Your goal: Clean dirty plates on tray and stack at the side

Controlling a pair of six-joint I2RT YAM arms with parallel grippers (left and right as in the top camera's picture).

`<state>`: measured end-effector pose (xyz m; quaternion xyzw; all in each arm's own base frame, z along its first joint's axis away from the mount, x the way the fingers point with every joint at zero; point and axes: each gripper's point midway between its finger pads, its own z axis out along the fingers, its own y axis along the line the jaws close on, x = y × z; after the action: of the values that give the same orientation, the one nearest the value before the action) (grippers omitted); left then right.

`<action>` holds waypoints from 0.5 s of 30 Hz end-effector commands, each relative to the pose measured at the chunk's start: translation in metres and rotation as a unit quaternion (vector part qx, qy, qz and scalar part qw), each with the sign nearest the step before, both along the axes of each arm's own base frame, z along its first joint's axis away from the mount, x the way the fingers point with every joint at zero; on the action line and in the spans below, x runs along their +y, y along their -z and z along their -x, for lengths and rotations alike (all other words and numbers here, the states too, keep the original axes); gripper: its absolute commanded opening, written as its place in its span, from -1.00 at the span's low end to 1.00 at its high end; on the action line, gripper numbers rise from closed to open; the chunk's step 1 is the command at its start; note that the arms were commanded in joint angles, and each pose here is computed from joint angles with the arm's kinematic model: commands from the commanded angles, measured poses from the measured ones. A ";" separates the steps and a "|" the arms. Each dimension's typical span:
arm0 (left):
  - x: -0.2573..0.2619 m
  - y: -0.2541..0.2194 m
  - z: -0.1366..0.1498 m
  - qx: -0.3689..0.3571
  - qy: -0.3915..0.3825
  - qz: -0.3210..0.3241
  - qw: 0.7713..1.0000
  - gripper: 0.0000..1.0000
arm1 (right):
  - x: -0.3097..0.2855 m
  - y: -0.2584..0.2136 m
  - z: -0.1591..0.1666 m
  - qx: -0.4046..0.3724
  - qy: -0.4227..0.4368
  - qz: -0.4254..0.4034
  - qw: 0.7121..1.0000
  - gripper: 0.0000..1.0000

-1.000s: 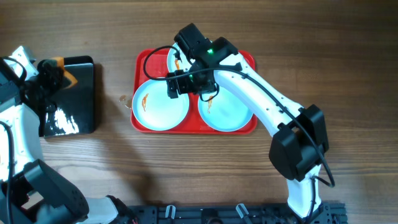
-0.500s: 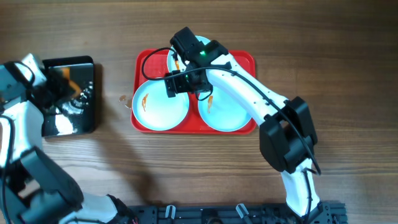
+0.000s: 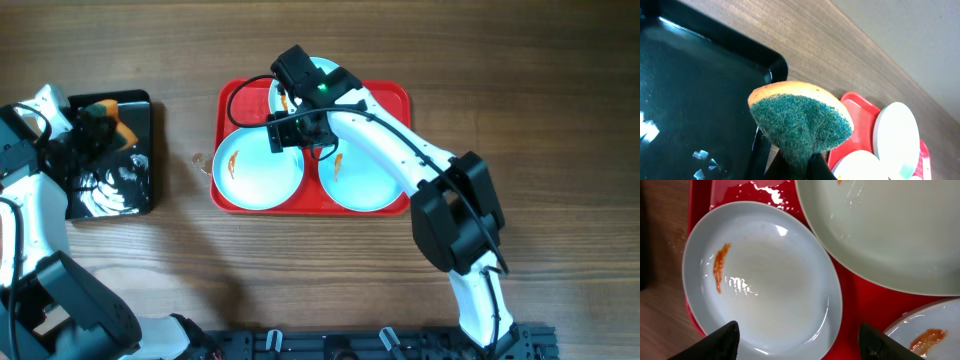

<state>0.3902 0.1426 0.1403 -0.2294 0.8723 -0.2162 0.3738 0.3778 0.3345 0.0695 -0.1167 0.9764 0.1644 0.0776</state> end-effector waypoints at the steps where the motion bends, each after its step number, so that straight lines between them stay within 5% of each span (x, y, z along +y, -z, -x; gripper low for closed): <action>1: -0.005 -0.007 -0.001 -0.013 0.017 0.003 1.000 -0.92 | -0.003 0.028 -0.005 0.008 0.014 0.030 0.999 0.52; 13: -0.005 -0.007 0.000 -0.011 0.017 0.004 1.000 -0.92 | 0.002 0.045 -0.003 0.020 0.001 0.026 0.999 0.47; 15: -0.005 -0.007 0.000 -0.011 0.017 0.004 1.000 -0.92 | 0.002 0.048 -0.003 0.022 0.001 0.027 0.999 0.31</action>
<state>0.3890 0.1400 0.1395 -0.2294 0.8724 -0.2228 0.3696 0.3790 0.3315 0.0248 -0.1104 0.9829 0.1383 0.0516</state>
